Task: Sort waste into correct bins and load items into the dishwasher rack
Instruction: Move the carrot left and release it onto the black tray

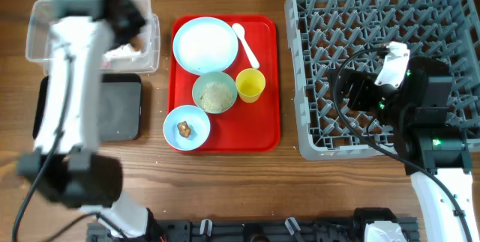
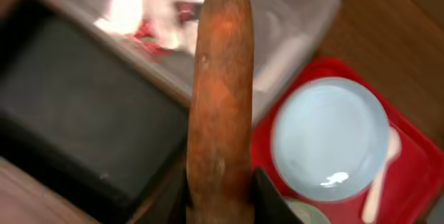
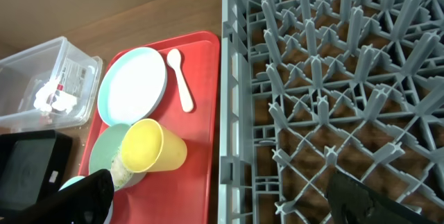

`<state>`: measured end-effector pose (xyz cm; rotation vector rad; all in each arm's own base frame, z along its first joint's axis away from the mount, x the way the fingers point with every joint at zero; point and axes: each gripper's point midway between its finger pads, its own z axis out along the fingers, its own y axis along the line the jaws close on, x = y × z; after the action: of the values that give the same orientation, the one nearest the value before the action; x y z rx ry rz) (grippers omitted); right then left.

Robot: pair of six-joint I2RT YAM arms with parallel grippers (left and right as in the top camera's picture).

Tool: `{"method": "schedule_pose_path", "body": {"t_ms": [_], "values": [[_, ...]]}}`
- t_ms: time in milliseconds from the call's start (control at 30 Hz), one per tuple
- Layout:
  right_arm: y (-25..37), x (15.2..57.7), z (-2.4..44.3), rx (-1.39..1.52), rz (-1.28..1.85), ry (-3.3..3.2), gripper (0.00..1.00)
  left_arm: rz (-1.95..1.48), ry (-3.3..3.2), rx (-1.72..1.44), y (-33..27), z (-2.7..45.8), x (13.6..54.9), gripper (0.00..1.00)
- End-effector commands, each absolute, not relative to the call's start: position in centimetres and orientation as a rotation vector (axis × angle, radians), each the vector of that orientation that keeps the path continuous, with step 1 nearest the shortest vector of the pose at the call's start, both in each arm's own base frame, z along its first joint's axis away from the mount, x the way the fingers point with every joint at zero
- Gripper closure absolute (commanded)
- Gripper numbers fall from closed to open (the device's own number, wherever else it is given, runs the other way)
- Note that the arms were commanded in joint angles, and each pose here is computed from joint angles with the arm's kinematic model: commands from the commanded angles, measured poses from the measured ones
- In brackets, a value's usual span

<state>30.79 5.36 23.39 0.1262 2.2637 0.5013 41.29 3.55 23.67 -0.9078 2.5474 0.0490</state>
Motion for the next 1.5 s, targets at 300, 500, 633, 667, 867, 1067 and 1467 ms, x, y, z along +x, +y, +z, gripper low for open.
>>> {"method": "schedule_pose_path", "body": {"t_ms": [300,500,633,667,867,1067,1467], "values": [[5.8,31.5,23.0,0.123,0.526,2.285,0.0,0.201,2.326,-1.942,18.4,11.9,29.4,0.96],[5.8,32.1,21.4,0.174,0.544,2.341,0.0,0.1,2.101,-2.047,18.0,2.9,30.1,0.96],[5.8,32.2,21.1,0.182,0.546,2.35,0.0,0.077,2.071,-2.012,17.8,0.9,30.2,0.86],[5.8,32.2,21.1,0.195,0.55,2.347,0.0,0.077,2.072,-2.013,17.8,0.8,30.1,0.83],[5.8,32.4,21.3,0.198,0.553,2.339,0.0,0.007,2.143,-1.9,17.5,1.3,31.5,0.37],[5.8,32.4,21.3,0.198,0.553,2.339,0.0,-0.249,2.322,-1.464,15.3,6.7,35.5,0.25],[5.8,32.5,21.4,0.196,0.554,2.333,0.0,-0.44,2.716,-0.224,-5.7,14.5,33.8,0.22]]}}
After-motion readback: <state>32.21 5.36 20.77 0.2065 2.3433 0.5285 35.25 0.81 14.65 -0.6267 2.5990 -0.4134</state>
